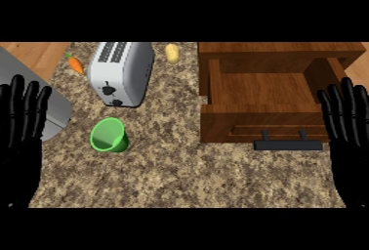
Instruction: Pick up the cup, place it into the drawer and close the drawer
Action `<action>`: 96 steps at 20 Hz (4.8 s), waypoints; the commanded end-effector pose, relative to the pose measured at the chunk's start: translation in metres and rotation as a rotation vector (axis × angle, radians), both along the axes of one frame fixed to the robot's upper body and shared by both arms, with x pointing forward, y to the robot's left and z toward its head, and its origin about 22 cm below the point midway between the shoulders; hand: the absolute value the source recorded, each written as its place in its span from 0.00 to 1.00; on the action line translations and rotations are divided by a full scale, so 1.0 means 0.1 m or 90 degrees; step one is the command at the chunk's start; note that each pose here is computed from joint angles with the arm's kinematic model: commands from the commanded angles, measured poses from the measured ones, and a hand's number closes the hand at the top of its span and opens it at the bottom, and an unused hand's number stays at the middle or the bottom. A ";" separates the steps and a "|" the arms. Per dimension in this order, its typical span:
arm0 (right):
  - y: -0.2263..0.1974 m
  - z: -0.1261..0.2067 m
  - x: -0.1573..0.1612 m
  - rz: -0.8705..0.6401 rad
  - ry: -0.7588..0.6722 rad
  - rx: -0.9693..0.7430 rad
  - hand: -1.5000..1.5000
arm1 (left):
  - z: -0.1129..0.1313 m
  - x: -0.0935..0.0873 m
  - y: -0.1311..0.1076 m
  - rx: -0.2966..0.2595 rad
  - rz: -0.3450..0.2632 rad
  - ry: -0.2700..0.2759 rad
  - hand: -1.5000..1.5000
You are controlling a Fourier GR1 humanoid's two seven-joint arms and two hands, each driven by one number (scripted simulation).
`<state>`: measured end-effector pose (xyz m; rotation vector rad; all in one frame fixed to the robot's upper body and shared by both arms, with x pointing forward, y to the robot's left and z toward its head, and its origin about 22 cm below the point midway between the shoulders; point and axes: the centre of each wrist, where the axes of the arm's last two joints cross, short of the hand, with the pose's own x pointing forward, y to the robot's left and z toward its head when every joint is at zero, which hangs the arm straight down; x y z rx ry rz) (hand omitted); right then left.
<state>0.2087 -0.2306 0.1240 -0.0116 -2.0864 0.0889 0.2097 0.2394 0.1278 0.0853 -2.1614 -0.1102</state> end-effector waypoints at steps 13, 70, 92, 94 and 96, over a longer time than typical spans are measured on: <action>0.03 0.17 0.05 0.081 0.063 0.015 0.00 | -0.26 0.54 -0.14 -0.141 -0.051 0.106 0.00; -0.01 0.15 0.28 0.081 0.050 0.019 0.00 | -2.03 0.58 0.52 -0.129 0.078 0.270 0.00; 0.01 0.29 0.17 0.092 0.051 0.030 0.00 | -2.58 0.60 0.82 -0.141 0.075 0.272 0.00; 0.13 0.17 -0.01 0.088 0.043 0.023 0.00 | -2.57 0.57 0.90 -0.147 0.069 0.280 0.00; -0.02 0.28 0.30 0.086 0.051 0.019 0.00 | -2.72 0.39 0.76 -0.153 0.061 0.269 0.00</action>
